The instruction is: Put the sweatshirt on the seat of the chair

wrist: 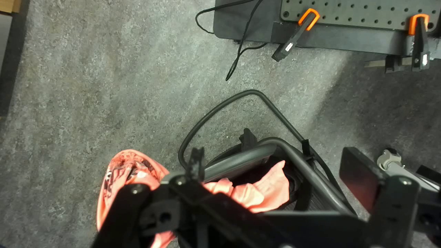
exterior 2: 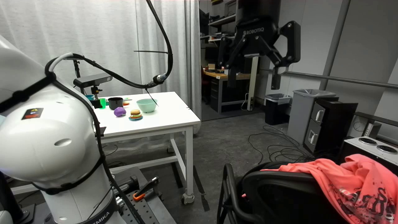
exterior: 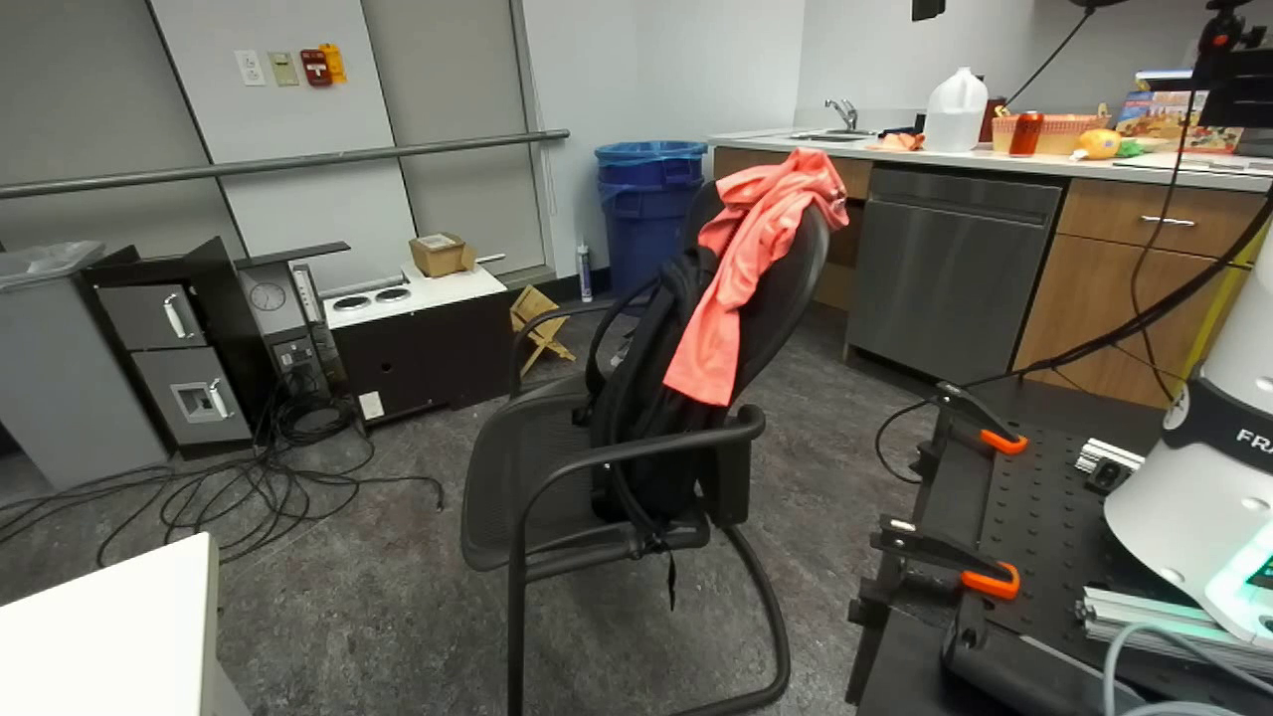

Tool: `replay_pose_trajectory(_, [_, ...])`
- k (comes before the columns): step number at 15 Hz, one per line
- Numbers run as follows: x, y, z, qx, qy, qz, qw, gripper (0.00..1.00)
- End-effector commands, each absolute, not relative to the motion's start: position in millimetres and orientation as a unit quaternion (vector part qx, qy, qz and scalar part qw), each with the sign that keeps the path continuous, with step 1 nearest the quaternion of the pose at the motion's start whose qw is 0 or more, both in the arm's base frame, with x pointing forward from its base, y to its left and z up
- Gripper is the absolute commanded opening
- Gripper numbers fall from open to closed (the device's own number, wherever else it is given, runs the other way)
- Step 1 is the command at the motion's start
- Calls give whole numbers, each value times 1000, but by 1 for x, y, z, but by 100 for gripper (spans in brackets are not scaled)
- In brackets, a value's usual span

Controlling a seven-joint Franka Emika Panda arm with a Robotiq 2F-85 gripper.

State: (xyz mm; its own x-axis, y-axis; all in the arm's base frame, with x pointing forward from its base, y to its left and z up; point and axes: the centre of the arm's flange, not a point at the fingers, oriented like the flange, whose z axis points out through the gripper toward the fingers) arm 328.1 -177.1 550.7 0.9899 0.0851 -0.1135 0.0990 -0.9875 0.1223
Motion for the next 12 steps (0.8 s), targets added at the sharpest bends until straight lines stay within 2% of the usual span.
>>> replay_pose_trajectory(1, [328, -177, 551, 995, 46, -54, 64, 100])
replay_pose_trajectory(12, [329, -177, 550, 996, 41, -47, 66, 100])
